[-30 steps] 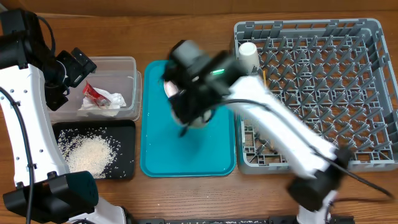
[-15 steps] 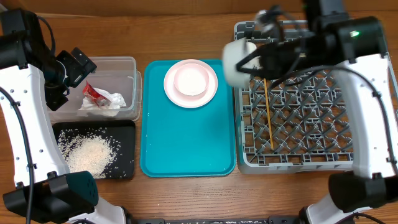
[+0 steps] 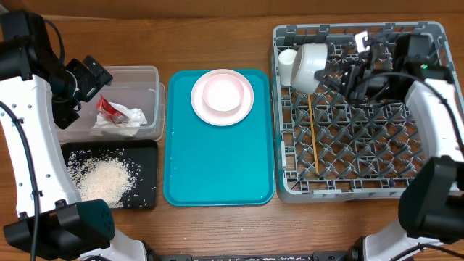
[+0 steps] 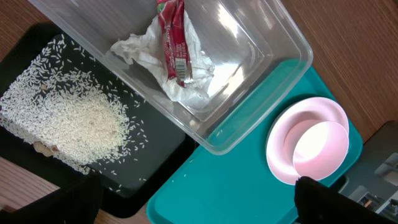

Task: Sort waste into correct bins and load items into the dishwasher
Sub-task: 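Lift the white bowl and carry it right into the rack, then set the bowl tilted in the rack's top-left and open the right gripper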

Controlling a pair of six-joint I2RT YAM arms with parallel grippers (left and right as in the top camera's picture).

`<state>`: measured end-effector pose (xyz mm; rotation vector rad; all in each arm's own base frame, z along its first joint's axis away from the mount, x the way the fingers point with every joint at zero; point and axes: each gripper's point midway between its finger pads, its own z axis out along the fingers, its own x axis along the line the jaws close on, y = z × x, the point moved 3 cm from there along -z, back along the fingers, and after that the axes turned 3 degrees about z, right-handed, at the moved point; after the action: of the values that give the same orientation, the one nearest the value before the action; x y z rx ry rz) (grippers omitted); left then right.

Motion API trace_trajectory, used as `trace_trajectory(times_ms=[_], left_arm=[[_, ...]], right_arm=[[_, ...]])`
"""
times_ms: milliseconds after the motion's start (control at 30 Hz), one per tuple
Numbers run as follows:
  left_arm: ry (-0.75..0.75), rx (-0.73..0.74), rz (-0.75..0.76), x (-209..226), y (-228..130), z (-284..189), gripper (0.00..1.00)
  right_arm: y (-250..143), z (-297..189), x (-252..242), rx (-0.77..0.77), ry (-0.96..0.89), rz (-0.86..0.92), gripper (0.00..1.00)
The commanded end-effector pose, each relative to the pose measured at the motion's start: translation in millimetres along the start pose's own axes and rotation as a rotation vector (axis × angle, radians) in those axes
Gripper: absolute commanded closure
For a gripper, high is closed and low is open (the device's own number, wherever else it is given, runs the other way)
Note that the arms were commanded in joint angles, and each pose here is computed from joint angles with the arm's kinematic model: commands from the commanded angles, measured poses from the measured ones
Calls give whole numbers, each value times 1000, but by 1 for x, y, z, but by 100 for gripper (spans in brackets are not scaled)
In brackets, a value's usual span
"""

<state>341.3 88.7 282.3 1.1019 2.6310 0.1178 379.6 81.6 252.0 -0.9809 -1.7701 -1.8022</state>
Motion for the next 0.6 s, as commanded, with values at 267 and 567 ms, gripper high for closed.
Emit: trace_trajectory(times_ms=[267, 567], left_arm=[[-21, -38, 20, -3, 0, -13, 0], [-22, -38, 20, -3, 0, -13, 0]], right_arm=[[-13, 12, -3, 9, 48, -78, 96], [-38, 15, -23, 55, -34, -128, 96]])
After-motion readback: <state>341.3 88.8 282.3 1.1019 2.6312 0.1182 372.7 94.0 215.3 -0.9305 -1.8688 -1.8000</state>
